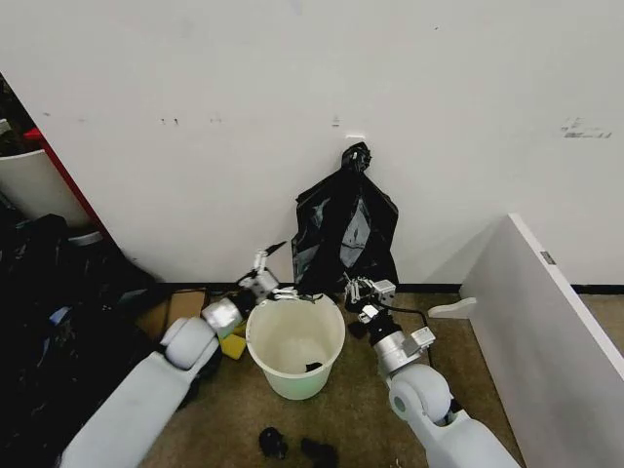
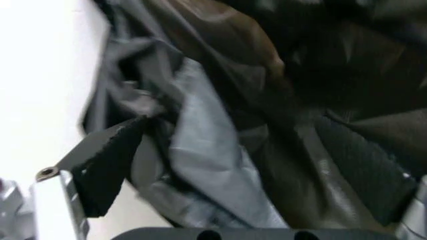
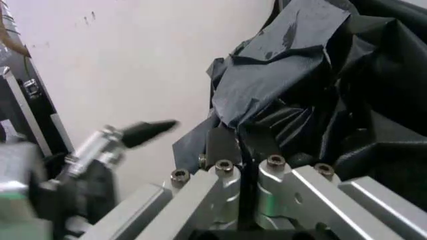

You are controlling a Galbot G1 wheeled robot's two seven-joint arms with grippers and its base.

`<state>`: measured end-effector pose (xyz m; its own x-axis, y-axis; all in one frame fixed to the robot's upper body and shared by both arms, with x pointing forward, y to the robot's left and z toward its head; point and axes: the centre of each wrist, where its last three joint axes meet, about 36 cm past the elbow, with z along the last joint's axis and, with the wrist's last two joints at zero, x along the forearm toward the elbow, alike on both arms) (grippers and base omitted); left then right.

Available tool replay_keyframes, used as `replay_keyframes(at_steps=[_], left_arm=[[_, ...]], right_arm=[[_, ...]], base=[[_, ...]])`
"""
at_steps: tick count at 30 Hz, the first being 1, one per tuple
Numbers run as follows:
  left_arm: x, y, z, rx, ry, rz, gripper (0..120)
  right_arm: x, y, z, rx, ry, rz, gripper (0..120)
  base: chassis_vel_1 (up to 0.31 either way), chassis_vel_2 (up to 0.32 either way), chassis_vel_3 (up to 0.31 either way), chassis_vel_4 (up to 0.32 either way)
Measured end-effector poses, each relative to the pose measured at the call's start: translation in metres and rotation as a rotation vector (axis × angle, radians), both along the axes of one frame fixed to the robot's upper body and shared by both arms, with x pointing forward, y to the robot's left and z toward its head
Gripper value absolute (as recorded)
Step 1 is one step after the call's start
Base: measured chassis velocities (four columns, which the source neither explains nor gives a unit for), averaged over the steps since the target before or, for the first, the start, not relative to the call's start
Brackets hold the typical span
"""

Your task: Place the garbage bag over the trash bin.

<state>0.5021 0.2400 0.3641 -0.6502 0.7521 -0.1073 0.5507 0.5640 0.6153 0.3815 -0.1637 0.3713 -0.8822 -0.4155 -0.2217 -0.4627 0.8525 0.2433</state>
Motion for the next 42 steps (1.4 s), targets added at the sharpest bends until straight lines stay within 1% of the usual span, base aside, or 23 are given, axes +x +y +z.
replay_keyframes(at_steps=[2, 3, 7, 10, 11, 12, 16, 17, 18, 19, 22, 26, 27, 29, 31, 34, 35, 36, 38, 39, 40, 41, 42], left_arm=[[0.007, -0.007, -0.006, 0.018, -0.018, 0.032, 93], [0.007, -0.007, -0.006, 0.018, -0.018, 0.032, 93], [0.010, -0.013, -0.010, 0.020, -0.017, 0.101, 77], [0.007, -0.013, -0.010, 0.011, -0.005, 0.142, 62], [0.007, -0.013, -0.010, 0.011, -0.005, 0.142, 62], [0.006, -0.013, -0.009, 0.004, 0.000, 0.147, 60], [0.004, -0.013, -0.009, -0.042, 0.044, 0.156, 41], [0.004, -0.015, -0.010, -0.054, 0.057, 0.157, 38], [0.004, -0.015, -0.010, -0.054, 0.057, 0.157, 38], [0.005, -0.017, -0.011, -0.072, 0.077, 0.159, 33], [0.009, -0.024, -0.013, -0.119, 0.131, 0.159, 23], [0.016, -0.032, -0.014, -0.167, 0.175, 0.166, 5], [0.016, -0.032, -0.014, -0.167, 0.175, 0.166, 5], [0.017, -0.032, -0.013, -0.184, 0.185, 0.169, 0], [0.014, -0.033, -0.011, -0.218, 0.203, 0.174, 0], [0.002, -0.028, 0.001, -0.322, 0.221, 0.190, 0], [0.002, -0.028, 0.001, -0.322, 0.221, 0.190, 0], [-0.002, -0.027, 0.004, -0.346, 0.221, 0.195, 0], [-0.021, -0.022, 0.020, -0.446, 0.228, 0.211, 0], [-0.030, -0.023, 0.029, -0.483, 0.225, 0.214, 0], [-0.047, -0.025, 0.039, -0.525, 0.228, 0.223, 0], [-0.061, -0.026, 0.044, -0.548, 0.238, 0.236, 0], [-0.061, -0.026, 0.044, -0.548, 0.238, 0.236, 0]], right_arm=[[-0.002, 0.000, 0.002, 0.003, -0.002, -0.001, 0], [-0.002, 0.000, 0.002, 0.003, -0.002, -0.001, 0], [-0.008, -0.002, 0.004, 0.004, -0.004, -0.001, 0], [-0.011, -0.003, 0.006, -0.002, -0.006, 0.000, 0], [-0.011, -0.003, 0.006, -0.002, -0.006, 0.000, 0], [-0.012, -0.003, 0.006, -0.003, -0.007, 0.001, 0], [-0.013, -0.002, 0.009, -0.001, -0.010, 0.006, 0], [-0.013, -0.002, 0.009, 0.000, -0.010, 0.008, 0], [-0.013, -0.002, 0.009, 0.000, -0.010, 0.008, 0], [-0.013, -0.002, 0.009, 0.001, -0.011, 0.012, 0], [-0.014, -0.003, 0.009, 0.001, -0.012, 0.022, 0], [-0.017, -0.005, 0.008, -0.003, -0.008, 0.023, 0], [-0.017, -0.005, 0.008, -0.003, -0.008, 0.023, 0], [-0.017, -0.006, 0.007, -0.005, -0.008, 0.022, 0], [-0.018, -0.007, 0.008, -0.005, -0.012, 0.019, 0], [-0.023, -0.007, 0.013, 0.006, -0.030, -0.015, 0], [-0.023, -0.007, 0.013, 0.006, -0.030, -0.015, 0], [-0.026, -0.006, 0.015, 0.011, -0.032, -0.025, 0], [-0.040, -0.003, 0.027, 0.030, -0.017, -0.060, 0], [-0.047, -0.002, 0.031, 0.035, -0.001, -0.075, 0], [-0.059, -0.001, 0.037, 0.040, 0.032, -0.100, 0], [-0.068, 0.000, 0.041, 0.044, 0.055, -0.118, 0], [-0.068, 0.000, 0.041, 0.044, 0.055, -0.118, 0]], base=[[0.000, 0.000, 0.000, 0.000], [0.000, 0.000, 0.000, 0.000], [0.000, 0.000, 0.000, 0.000], [0.000, 0.000, 0.000, 0.000], [0.000, 0.000, 0.000, 0.000], [0.000, 0.000, 0.000, 0.000], [0.000, 0.000, 0.000, 0.000], [0.000, 0.000, 0.000, 0.000], [0.000, 0.000, 0.000, 0.000], [0.000, 0.000, 0.000, 0.000], [0.000, 0.000, 0.000, 0.000], [0.000, 0.000, 0.000, 0.000], [0.000, 0.000, 0.000, 0.000], [0.000, 0.000, 0.000, 0.000], [0.000, 0.000, 0.000, 0.000], [0.000, 0.000, 0.000, 0.000], [0.000, 0.000, 0.000, 0.000], [0.000, 0.000, 0.000, 0.000], [0.000, 0.000, 0.000, 0.000], [0.000, 0.000, 0.000, 0.000], [0.000, 0.000, 0.000, 0.000], [0.000, 0.000, 0.000, 0.000], [0.000, 0.000, 0.000, 0.000]])
